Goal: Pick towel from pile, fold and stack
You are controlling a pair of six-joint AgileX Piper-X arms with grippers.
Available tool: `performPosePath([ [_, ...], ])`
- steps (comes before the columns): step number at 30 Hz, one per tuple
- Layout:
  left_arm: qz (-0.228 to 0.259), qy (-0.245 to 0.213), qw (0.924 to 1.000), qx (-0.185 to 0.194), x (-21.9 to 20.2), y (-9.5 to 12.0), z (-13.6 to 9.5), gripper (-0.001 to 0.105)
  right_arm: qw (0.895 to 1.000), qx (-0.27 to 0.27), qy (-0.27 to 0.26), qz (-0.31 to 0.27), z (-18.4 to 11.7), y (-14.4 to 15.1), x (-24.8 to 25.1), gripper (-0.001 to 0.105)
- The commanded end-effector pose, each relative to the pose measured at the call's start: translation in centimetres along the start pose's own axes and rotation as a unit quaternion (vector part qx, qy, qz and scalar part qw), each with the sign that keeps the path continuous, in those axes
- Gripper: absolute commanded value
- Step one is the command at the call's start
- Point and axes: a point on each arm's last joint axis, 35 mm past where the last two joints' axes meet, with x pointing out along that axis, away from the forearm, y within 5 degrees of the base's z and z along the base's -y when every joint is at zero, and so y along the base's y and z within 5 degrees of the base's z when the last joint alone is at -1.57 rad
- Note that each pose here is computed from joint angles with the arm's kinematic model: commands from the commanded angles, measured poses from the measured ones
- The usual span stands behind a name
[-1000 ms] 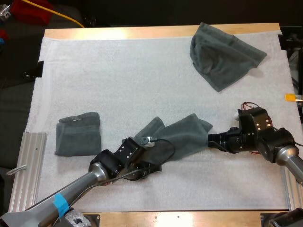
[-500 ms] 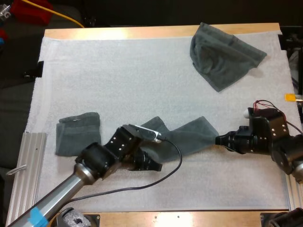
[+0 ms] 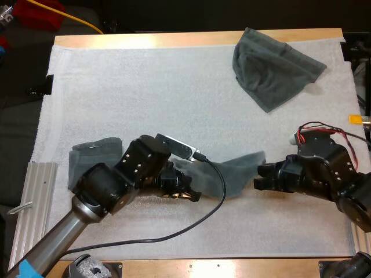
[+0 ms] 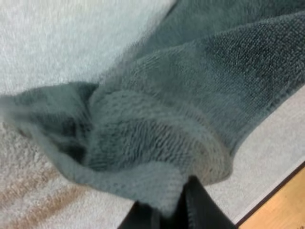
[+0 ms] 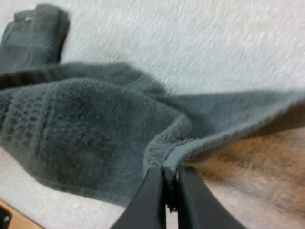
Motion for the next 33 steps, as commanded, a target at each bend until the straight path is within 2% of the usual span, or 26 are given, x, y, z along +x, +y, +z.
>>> performPosePath([
  [1, -0.003, -0.012, 0.9999, 0.011, -1.0, -0.4, 0.0, 0.0, 1.0, -0.007, -0.011, -0.013, 0.3, 0.3, -1.0, 0.0],
  [6, -0.023, -0.048, 0.9984, 0.02, -3.8, -1.0, 0.0, 0.0, 1.0, -0.019, -0.009, -0.013, 1.1, 0.9, -2.6, 0.0],
  [11, -0.023, -0.056, 0.9978, 0.026, -5.6, -1.1, -0.7, 0.0, 1.0, -0.019, -0.007, -0.014, 1.6, 1.2, -4.1, 0.0],
  [18, -0.008, -0.027, 0.9993, 0.024, -6.2, -0.5, -1.9, 0.0, 0.999, -0.039, 0.017, 0.005, 1.5, 2.5, -5.4, 0.0],
  [23, -0.021, -0.022, 0.9992, 0.026, -7.1, -0.5, -2.7, 0.0, 0.998, -0.046, 0.03, 0.012, 0.8, 4.0, -5.4, 0.0],
  [28, -0.014, 0.004, 0.999, 0.041, -7.8, -0.6, -4.3, 0.0, 0.998, -0.056, 0.013, 0.006, 0.4, 5.7, -6.5, 0.0],
  [33, -0.018, 0.026, 0.9979, 0.057, -8.0, -1.1, -5.4, 0.0, 0.997, -0.065, 0.028, 0.026, 0.1, 6.9, -7.8, 0.0],
])
